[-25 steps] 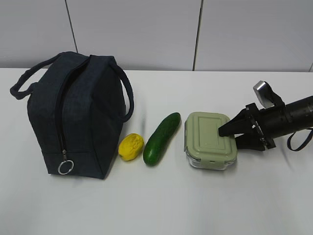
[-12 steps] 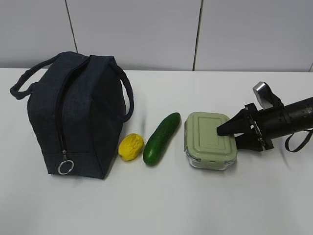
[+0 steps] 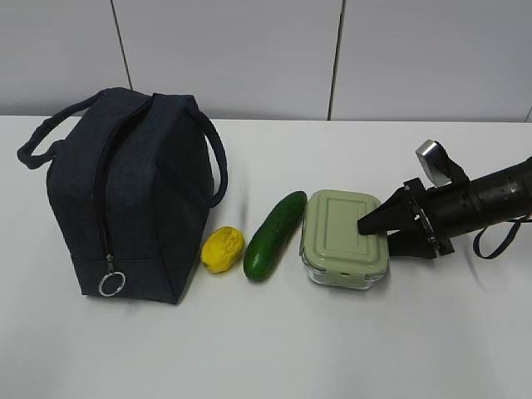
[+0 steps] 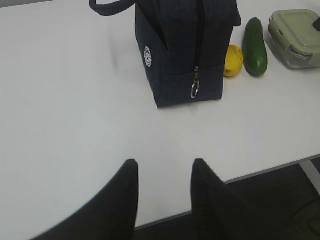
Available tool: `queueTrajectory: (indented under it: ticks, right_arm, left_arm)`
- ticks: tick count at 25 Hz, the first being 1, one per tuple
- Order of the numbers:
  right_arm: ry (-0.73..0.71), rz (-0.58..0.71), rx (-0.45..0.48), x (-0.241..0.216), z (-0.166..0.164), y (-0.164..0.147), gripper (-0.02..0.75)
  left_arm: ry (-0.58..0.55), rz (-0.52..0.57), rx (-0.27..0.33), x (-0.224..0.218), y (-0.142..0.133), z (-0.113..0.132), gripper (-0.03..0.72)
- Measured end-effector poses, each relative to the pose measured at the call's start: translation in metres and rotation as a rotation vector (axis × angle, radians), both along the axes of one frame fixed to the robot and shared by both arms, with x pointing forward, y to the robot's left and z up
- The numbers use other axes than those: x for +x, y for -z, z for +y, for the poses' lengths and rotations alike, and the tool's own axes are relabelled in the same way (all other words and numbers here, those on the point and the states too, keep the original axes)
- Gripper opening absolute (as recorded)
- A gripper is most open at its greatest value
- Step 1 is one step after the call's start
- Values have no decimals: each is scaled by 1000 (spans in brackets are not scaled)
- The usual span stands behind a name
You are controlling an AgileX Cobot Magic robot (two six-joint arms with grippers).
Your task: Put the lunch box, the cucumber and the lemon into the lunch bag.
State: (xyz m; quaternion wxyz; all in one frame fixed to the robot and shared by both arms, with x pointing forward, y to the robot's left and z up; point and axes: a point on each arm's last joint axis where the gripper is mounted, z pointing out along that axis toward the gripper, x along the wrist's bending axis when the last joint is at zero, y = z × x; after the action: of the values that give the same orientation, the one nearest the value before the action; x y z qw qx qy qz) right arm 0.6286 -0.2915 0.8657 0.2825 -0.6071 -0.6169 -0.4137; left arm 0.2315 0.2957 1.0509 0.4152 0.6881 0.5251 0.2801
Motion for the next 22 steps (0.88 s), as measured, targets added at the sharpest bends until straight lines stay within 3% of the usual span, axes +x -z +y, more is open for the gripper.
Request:
queueTrajectory:
  ticks: [13,22]
  right_arm:
    - [-3,1,8,0,0,-1,407]
    - [-3,2,11,0,1,-1,401]
  left_arm:
    - [0,0,0,0,0,0,239]
    - [0,0,0,0,0,0,239]
